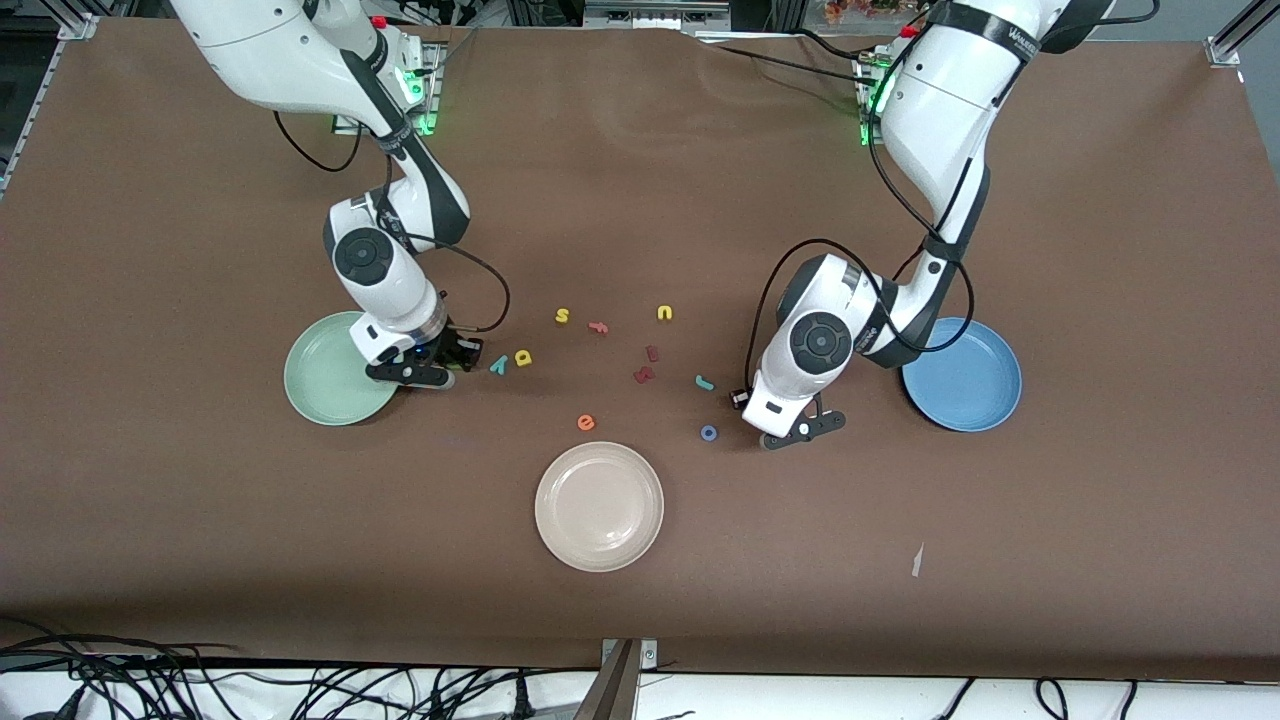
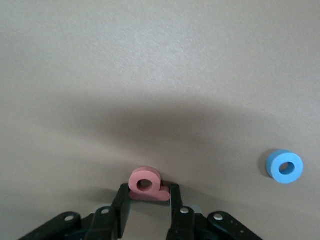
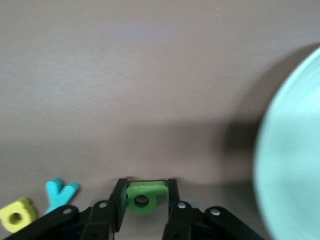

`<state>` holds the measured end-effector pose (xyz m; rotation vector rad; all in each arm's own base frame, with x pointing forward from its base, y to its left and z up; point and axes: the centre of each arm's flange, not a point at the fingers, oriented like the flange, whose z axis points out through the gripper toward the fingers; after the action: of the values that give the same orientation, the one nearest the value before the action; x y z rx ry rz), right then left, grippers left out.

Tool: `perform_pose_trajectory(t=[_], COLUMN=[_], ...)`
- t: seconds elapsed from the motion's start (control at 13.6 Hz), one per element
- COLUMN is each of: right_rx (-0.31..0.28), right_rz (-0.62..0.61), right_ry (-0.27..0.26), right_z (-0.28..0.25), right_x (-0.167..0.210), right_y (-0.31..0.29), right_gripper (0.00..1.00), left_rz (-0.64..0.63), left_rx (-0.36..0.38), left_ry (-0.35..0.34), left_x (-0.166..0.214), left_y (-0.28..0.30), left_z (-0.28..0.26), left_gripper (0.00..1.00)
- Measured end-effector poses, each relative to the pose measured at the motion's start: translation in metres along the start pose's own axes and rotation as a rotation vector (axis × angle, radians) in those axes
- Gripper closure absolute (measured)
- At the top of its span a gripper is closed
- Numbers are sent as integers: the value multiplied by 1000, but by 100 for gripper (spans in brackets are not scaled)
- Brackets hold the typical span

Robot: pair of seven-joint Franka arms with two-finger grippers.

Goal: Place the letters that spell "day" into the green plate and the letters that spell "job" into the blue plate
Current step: 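Carry the green letter to the green plate while the left gripper grasps the pink letter, then release the green letter while the left gripper drops the pink letter in the blue plate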

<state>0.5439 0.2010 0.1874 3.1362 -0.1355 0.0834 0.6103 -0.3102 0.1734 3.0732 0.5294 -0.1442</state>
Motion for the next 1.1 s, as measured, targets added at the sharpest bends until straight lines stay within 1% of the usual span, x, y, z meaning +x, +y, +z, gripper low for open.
perform_pose_trajectory(t=[0.15, 0.29, 0.44, 0.66, 0.73, 0.81, 0.88, 0.95, 1.03, 1.1], right_rx=[-41, -72, -96, -106, -103, -97, -92, -88, -86, -83], right_rz=[-29, -65, -105, -135, -131, -125, -121, -119, -120, -117], right_ry=[-35, -62, -86, -101, -106, -110, -112, -112, -113, -113], right_z=[-19, -44, -63, -69, -68, -67, -67, -67, -67, -67], right_x=[17, 36, 50, 60, 61, 61, 61, 61, 60, 60], right_y=[17, 37, 59, 89, 94, 95, 94, 93, 91, 90], right_gripper=[63, 63, 63, 63, 58, 50, 40, 40, 37, 37], left_rz=[-4, 6, 41, 120, 153, 190, 226, 265, 300, 329], left_rx=[10, 35, 61, 65, 63, 59, 56, 54, 57, 67], left_ry=[-7, -32, -69, -102, -110, -118, -128, -138, -135, -119], left_x=[2, 11, 26, 52, 57, 59, 60, 59, 56, 53], left_y=[-2, -12, -35, -88, -111, -138, -163, -188, -211, -235], left_z=[-1, -8, -24, -57, -67, -76, -82, -85, -86, -83], left_gripper=[63, 63, 63, 63, 63, 63, 63, 63, 63, 63])
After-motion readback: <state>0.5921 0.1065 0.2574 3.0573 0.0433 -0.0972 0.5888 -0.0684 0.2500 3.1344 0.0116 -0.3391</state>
